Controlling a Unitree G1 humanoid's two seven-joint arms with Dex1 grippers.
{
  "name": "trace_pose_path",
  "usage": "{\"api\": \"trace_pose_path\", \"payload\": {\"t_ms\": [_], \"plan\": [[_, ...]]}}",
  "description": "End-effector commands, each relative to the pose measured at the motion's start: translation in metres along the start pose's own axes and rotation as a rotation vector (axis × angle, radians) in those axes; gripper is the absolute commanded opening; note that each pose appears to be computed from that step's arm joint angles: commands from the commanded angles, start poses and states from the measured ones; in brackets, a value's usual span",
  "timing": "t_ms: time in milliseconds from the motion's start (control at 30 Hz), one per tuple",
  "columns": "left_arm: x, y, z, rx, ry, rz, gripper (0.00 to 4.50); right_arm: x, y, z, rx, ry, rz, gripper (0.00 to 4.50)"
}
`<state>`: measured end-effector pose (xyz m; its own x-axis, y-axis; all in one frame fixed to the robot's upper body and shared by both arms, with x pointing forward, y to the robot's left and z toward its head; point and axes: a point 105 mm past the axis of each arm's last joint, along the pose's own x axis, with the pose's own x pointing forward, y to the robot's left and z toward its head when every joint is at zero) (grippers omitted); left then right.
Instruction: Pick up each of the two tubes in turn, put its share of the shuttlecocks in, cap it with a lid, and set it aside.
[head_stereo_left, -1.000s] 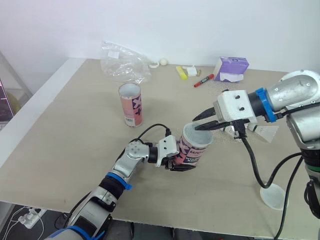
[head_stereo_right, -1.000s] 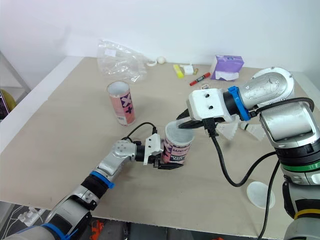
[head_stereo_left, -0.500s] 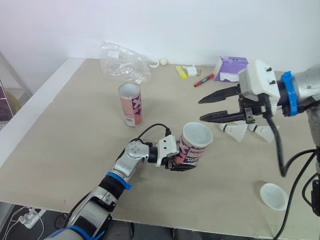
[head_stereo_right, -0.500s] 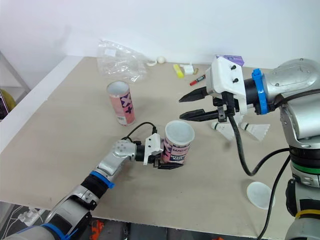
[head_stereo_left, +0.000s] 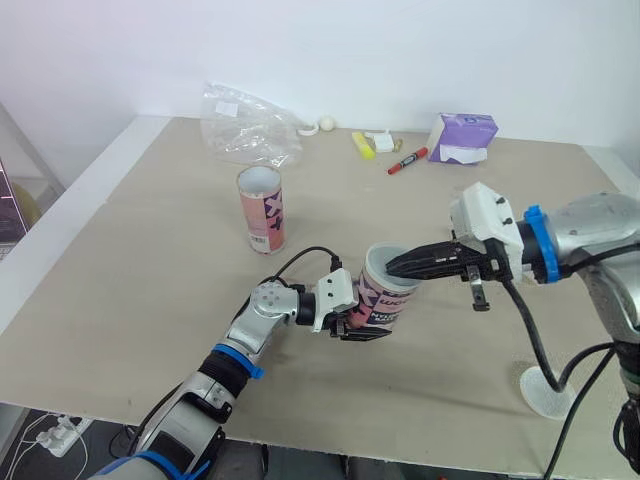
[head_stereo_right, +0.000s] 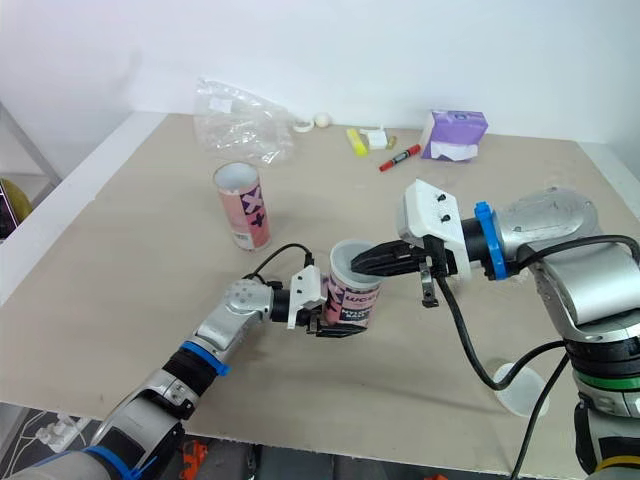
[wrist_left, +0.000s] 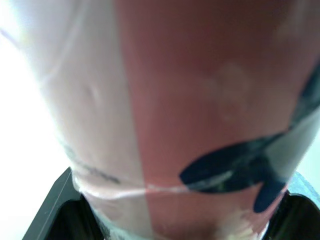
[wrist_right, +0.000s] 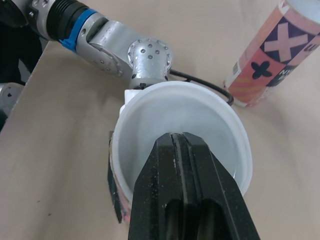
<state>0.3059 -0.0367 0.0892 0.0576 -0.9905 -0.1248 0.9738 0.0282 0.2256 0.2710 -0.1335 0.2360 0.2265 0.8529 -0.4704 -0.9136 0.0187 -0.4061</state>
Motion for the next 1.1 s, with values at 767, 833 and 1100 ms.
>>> {"api": "trace_pose_path", "payload": {"t_ms": [767, 833, 1100], "plan": [[-0.007, 0.003, -0.022, -0.072, 0.069, 0.067, 3.08, 0.021, 0.008, -0.033, 0.1, 0.199, 0.074, 0.05], [-0.007, 0.003, -0.022, -0.071, 0.069, 0.067, 3.08, 0.022, 0.008, -0.034, 0.117, 0.22, 0.078, 0.05], [-0.005, 0.003, -0.02, -0.068, 0.059, 0.071, 3.08, 0.026, 0.013, -0.036, 0.148, 0.253, 0.098, 0.05]]}}
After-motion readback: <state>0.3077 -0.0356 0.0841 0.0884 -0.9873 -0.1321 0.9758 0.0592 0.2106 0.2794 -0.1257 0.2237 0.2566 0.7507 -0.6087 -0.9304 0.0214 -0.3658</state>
